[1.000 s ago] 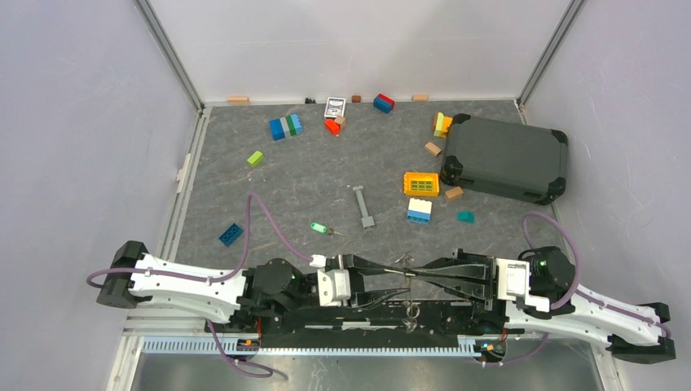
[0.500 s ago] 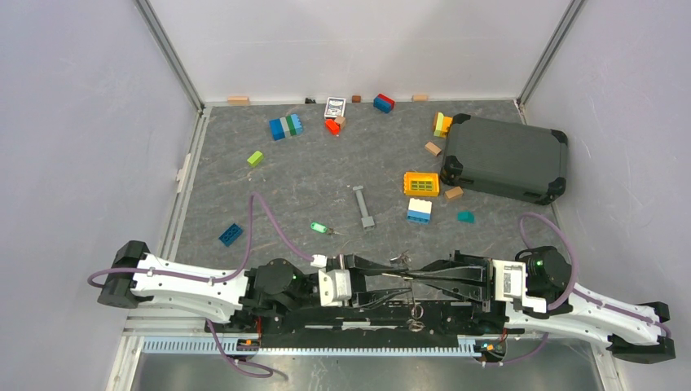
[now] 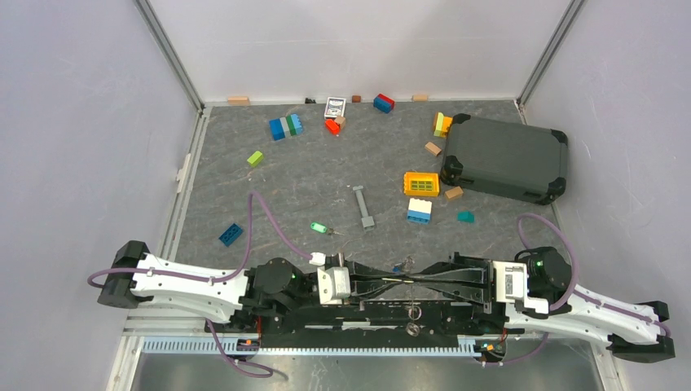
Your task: Remove the keys from the keyring
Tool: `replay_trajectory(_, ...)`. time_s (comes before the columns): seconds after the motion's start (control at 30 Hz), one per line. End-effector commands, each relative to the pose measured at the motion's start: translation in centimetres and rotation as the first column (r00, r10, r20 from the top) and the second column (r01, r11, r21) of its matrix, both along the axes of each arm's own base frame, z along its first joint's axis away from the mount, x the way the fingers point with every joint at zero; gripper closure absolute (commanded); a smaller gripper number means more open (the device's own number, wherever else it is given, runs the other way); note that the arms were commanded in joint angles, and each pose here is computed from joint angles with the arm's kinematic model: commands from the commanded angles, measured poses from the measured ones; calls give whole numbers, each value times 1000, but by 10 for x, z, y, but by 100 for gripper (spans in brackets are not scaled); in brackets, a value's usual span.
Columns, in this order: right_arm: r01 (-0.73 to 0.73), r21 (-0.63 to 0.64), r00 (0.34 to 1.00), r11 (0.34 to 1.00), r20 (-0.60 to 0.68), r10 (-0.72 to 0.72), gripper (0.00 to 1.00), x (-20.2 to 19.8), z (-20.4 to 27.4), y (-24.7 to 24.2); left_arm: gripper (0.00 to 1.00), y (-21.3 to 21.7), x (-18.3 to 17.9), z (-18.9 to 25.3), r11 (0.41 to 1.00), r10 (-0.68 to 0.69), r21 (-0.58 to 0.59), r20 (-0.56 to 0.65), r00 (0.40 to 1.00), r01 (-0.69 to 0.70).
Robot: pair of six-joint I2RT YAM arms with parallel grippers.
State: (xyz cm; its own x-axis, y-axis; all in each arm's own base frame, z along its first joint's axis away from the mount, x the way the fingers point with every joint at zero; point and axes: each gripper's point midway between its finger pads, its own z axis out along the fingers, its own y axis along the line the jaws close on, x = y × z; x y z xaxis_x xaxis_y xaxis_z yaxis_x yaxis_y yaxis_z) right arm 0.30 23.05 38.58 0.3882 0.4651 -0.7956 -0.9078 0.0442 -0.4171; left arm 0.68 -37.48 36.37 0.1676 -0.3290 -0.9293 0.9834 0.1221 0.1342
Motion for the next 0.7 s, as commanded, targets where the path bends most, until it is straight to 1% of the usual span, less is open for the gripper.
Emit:
replay_trajectory(0.0,17,48,1000,999,-3,-16,100,3,10,-3,98,2,-6,31,996,-37,-82,-24,999,35)
replay_trajectory(0.17,18,67,1000,998,-7,-17,100,3,11,-5,98,1,-10,29,996,-60,-62,-14,998,59)
replay_trajectory(0.33,24,111,1000,993,-8,-23,100,3,13,-10,98,2,-14,29,995,-81,-57,-11,997,81)
replay_trajectory(0.67,20,179,1000,984,3,-21,100,1,17,-21,98,3,-14,29,996,-82,-36,-12,997,82)
